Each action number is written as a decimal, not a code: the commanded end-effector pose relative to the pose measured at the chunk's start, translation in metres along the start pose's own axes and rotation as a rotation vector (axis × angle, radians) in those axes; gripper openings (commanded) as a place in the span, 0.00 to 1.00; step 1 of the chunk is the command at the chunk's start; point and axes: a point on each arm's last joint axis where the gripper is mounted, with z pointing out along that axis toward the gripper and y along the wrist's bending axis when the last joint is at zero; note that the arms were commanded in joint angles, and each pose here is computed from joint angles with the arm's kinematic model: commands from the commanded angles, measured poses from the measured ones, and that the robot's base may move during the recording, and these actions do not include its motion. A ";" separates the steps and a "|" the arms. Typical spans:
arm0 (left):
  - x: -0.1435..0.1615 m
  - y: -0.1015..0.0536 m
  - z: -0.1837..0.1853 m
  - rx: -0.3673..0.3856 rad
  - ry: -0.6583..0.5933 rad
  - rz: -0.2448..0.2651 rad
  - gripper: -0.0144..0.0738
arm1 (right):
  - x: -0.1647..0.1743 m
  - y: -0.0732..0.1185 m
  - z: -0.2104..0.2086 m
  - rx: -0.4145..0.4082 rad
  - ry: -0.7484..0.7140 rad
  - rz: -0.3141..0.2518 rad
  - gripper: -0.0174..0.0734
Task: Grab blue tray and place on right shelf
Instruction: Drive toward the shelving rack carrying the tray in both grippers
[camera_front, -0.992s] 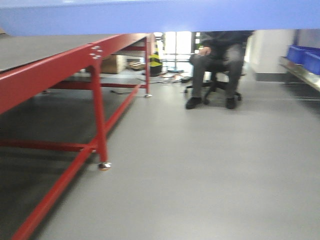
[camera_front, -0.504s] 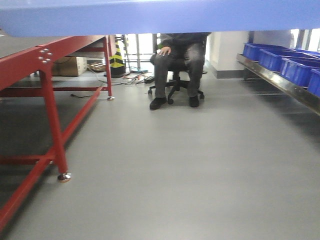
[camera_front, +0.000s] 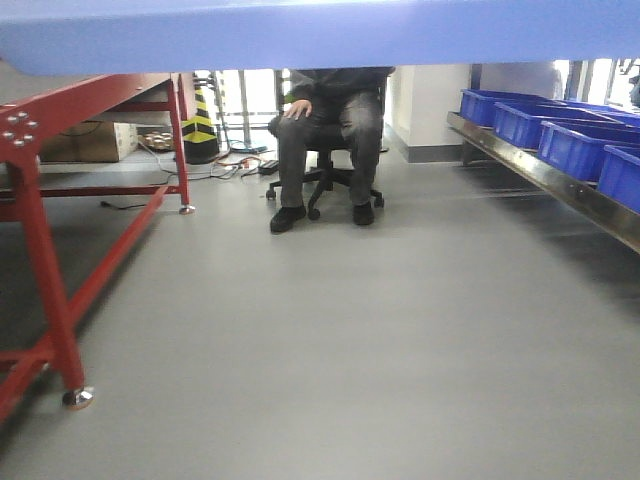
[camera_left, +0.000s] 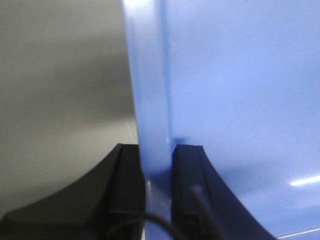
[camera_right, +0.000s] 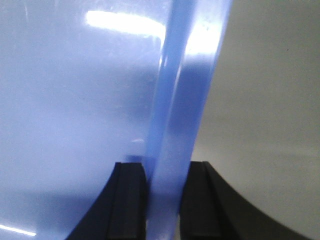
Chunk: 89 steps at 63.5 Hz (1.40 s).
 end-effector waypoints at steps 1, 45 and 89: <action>0.008 -0.002 -0.019 0.031 0.037 0.035 0.11 | -0.002 0.000 -0.016 -0.023 -0.034 -0.013 0.22; 0.009 -0.004 -0.019 0.054 0.047 0.029 0.11 | -0.002 0.000 -0.016 -0.023 -0.034 -0.013 0.22; 0.009 -0.005 -0.019 0.060 0.050 0.027 0.11 | -0.002 0.000 -0.016 -0.023 -0.035 -0.013 0.22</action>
